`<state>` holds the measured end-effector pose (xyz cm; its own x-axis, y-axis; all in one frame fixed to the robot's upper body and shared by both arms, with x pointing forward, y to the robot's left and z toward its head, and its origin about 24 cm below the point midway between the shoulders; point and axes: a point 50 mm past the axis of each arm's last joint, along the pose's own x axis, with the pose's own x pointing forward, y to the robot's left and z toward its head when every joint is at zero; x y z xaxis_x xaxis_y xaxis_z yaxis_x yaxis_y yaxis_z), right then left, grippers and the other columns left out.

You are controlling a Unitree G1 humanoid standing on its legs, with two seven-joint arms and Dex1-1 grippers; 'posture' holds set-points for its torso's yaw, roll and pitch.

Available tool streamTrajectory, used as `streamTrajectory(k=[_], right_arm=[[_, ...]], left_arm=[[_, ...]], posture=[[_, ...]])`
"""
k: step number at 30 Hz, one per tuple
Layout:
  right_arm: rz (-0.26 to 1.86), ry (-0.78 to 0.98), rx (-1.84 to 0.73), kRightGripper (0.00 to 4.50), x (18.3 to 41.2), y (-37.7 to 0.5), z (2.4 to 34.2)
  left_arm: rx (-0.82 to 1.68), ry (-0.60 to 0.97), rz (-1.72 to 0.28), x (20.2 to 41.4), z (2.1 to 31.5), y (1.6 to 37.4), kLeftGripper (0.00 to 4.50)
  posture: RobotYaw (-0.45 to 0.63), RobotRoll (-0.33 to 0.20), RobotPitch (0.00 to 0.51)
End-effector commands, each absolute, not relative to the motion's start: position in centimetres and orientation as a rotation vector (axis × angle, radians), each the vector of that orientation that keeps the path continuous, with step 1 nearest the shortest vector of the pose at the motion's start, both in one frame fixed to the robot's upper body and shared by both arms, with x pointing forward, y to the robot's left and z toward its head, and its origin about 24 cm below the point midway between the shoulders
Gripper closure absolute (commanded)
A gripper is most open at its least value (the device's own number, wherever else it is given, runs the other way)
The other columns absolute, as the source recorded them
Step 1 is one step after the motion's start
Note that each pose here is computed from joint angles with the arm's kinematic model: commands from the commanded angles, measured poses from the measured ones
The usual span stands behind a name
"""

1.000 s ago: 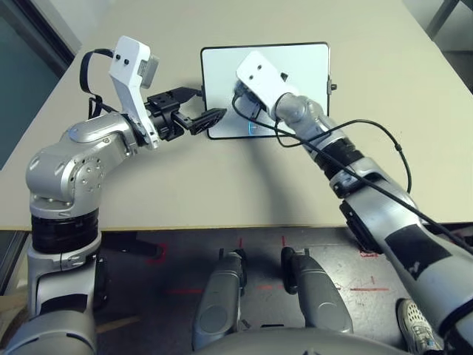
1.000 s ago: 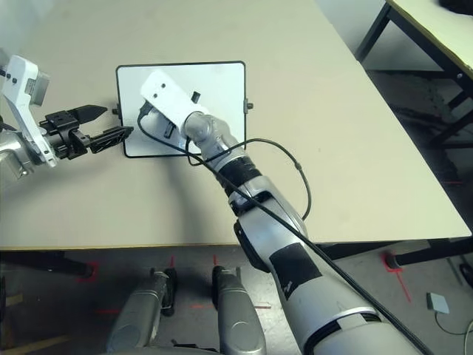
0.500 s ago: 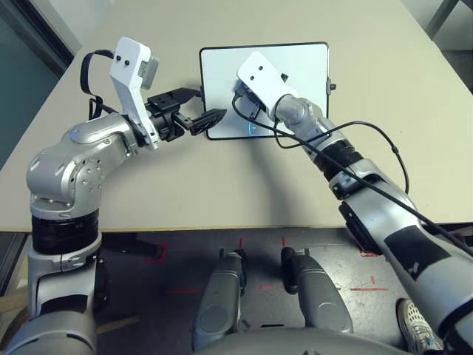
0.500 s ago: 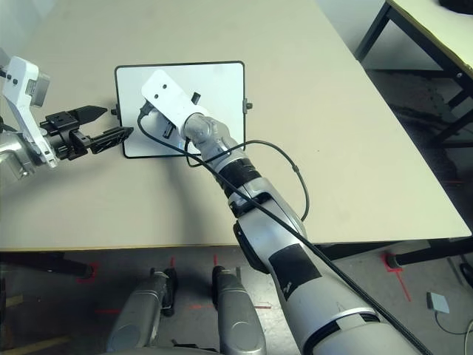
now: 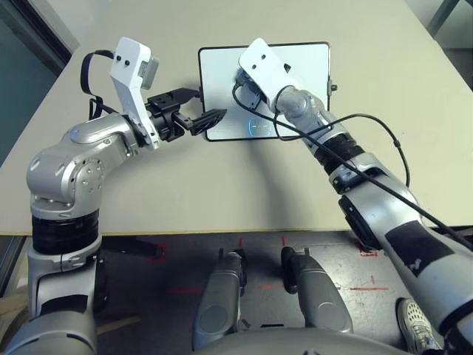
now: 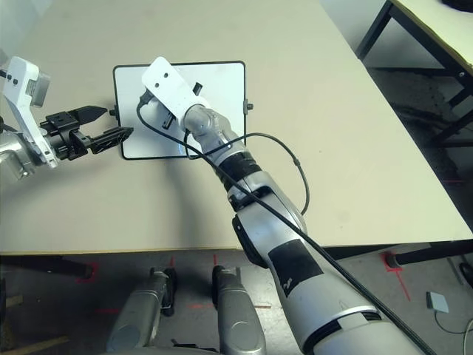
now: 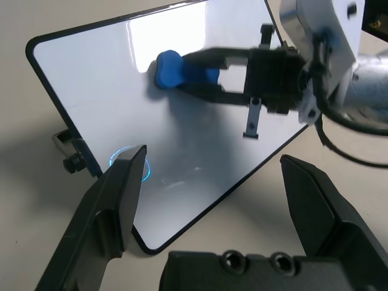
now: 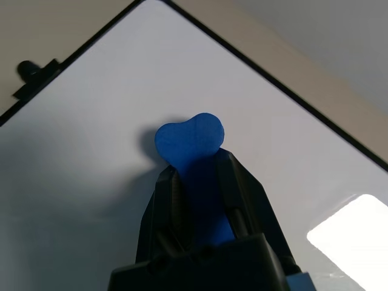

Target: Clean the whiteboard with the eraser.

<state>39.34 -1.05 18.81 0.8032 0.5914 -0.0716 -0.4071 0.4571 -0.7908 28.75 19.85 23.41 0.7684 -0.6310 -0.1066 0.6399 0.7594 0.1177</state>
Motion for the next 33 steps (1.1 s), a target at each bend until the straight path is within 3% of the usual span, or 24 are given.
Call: streamTrajectory(k=[1,9,15,23,29,33], right_arm=[[0.677,-0.026,-0.938,3.72,38.8,-2.0,14.0],[0.631,-0.024,-0.892,3.72,39.2,-2.8,14.9],[0.452,-0.127,-0.684,3.72,40.2,-5.9,22.6],[0.267,-0.171,-0.497,3.72,37.6,-11.6,29.0],[0.085,-0.105,-0.464,3.72,36.2,-16.9,29.7],[-0.079,0.052,-0.434,3.72,36.4,-22.1,26.9]], left_arm=[[0.148,0.070,-0.706,28.5,23.2,19.7,0.00],[0.150,0.070,-0.709,28.6,23.2,19.7,0.00],[0.147,0.069,-0.703,28.5,23.1,19.7,0.00],[0.140,0.056,-0.675,28.6,23.1,20.1,0.00],[0.122,-0.021,-0.604,29.5,23.9,20.8,0.00],[0.097,-0.118,-0.479,30.4,25.0,22.2,0.00]], posture=[[0.14,0.000,0.246],[0.14,0.000,0.242],[0.13,0.000,0.242],[0.12,0.000,0.238],[0.10,0.000,0.234],[0.08,0.000,0.230]])
